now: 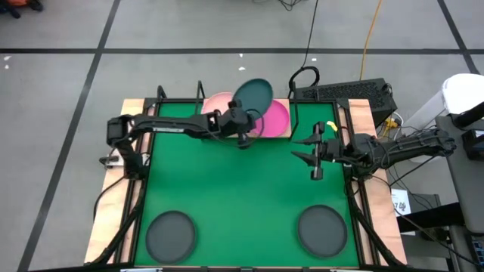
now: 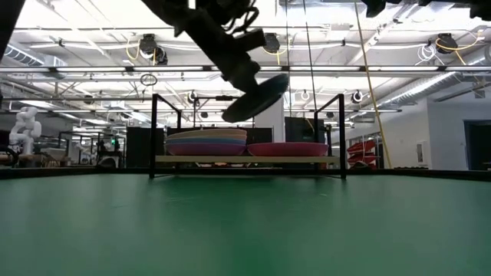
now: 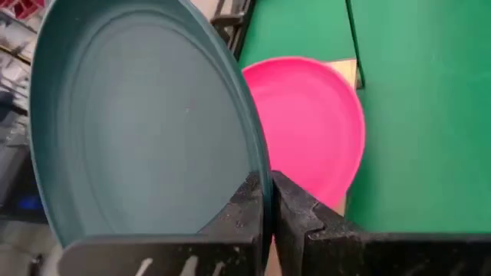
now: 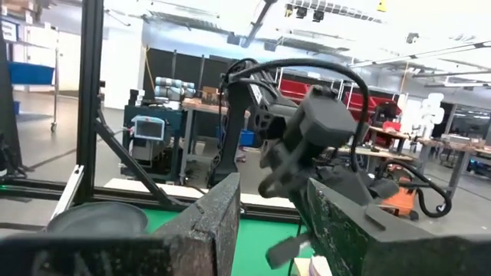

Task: Place and stack plates onto a shelf
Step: Stack the dark green plate on top of the pink plate on the shelf

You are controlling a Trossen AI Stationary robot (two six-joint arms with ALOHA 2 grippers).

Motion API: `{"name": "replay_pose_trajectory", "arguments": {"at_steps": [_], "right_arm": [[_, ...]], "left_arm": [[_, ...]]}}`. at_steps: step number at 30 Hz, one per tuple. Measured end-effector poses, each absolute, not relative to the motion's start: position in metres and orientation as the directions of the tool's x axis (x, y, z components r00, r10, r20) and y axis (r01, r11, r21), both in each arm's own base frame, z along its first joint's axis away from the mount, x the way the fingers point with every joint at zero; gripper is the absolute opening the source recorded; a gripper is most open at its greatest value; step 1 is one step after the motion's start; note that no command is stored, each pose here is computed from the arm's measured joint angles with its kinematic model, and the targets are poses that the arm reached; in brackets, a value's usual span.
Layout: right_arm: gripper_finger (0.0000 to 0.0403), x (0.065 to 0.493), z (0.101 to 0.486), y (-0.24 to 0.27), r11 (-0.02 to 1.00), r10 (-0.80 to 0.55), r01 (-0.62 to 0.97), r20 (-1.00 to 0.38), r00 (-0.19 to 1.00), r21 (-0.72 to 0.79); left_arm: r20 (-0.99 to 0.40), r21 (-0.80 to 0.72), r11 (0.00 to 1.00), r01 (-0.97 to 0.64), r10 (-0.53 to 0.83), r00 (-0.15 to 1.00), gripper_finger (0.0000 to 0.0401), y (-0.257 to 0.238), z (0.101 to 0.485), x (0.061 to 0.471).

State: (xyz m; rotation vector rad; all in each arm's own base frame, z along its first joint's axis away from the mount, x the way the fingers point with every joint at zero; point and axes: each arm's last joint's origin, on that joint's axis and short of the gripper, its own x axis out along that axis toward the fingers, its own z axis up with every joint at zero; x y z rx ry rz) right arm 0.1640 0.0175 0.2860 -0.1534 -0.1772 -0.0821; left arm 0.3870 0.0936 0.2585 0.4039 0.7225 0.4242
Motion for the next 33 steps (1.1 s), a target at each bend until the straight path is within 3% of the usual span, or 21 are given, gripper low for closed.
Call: {"name": "replay_pose_trajectory", "arguments": {"at_steps": [11, 18, 25, 33], "right_arm": [[0.0134, 0.164, 0.286, 0.017, 0.982, -0.069, 0.098, 0.179, 0.981, -0.159], [0.0134, 0.161, 0.287, 0.02, 0.984, -0.052, 0.082, 0.184, 0.982, -0.159], [0.0134, 0.159, 0.287, 0.02, 0.984, -0.048, 0.078, 0.181, 0.982, -0.16], [0.0134, 0.159, 0.286, 0.02, 0.984, -0.049, 0.078, 0.175, 0.983, -0.162]], "left_arm": [[-0.604, 0.546, 0.83, -0.112, 0.483, 0.634, 0.001, 0.099, 0.275, 0.435], [-0.667, 0.551, 0.833, -0.046, 0.474, 0.575, 0.0011, 0.103, 0.243, 0.45], [-0.675, 0.568, 0.823, -0.009, 0.473, 0.566, 0.0053, 0.103, 0.23, 0.455], [-0.651, 0.573, 0.819, -0.031, 0.478, 0.589, 0.0062, 0.103, 0.233, 0.458]]}}
